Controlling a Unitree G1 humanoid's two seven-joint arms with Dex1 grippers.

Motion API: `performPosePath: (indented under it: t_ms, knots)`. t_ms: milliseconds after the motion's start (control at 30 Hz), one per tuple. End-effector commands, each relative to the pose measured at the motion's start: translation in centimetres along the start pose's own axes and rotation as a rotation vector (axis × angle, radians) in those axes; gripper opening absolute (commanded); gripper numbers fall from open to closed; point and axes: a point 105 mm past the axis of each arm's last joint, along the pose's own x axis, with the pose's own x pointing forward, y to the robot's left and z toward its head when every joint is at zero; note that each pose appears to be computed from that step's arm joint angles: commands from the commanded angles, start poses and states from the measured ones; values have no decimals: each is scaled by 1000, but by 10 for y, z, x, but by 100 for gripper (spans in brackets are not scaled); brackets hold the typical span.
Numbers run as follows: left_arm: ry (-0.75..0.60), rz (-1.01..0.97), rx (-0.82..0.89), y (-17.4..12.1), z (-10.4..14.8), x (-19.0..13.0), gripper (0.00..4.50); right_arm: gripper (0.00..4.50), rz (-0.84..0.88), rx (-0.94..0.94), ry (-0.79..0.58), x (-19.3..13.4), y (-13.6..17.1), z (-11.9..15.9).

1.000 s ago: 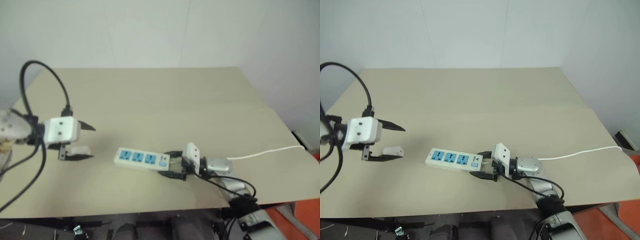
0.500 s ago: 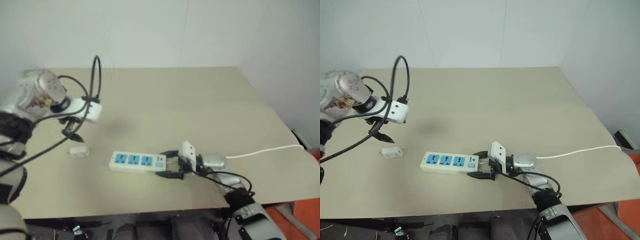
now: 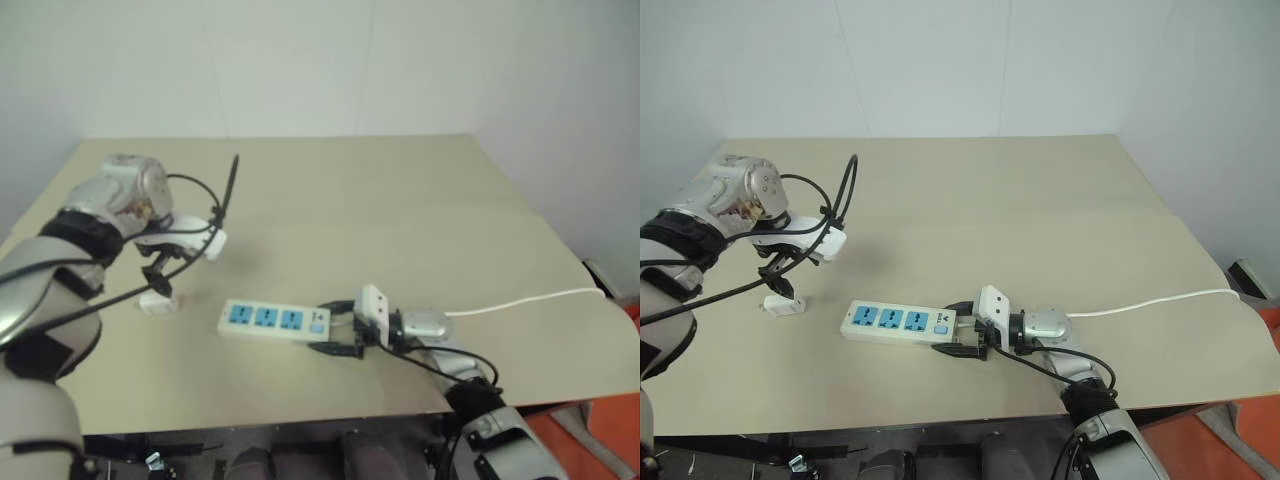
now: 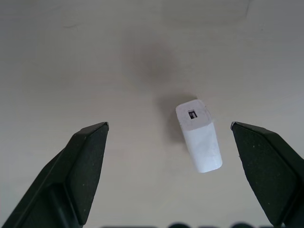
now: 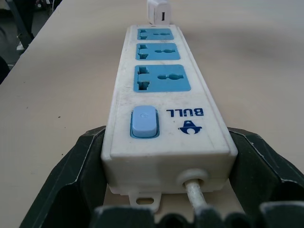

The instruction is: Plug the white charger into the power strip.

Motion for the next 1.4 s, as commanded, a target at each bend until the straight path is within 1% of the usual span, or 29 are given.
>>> performPosePath:
  t_ms: [33, 200, 333, 533, 667, 933, 1100, 1400]
  knots:
    - [-9, 19, -19, -1, -2, -9, 450, 341, -27, 2, 41, 0, 2, -11]
    - [-35, 2, -45, -11, 1, -6, 450, 341, -50, 3, 49, -1, 0, -15]
    - [-3, -16, -70, -20, -5, 1, 450, 341, -57, 4, 47, 0, 0, -17]
    - [2, -36, -133, -31, -8, 11, 450, 341, -62, 5, 37, 5, 0, -18]
    - [18, -22, -170, -29, -9, 19, 450, 341, -47, 12, 22, 8, 1, -15]
    - [68, 27, -187, -24, -18, 31, 450, 341, -43, 10, 27, 3, 3, -16]
    - [73, 28, -202, -22, -21, 33, 450, 341, -46, 6, 37, 0, 4, -18]
    - [50, 44, -223, -15, -17, 33, 450, 341, -58, -4, 50, 1, 1, -19]
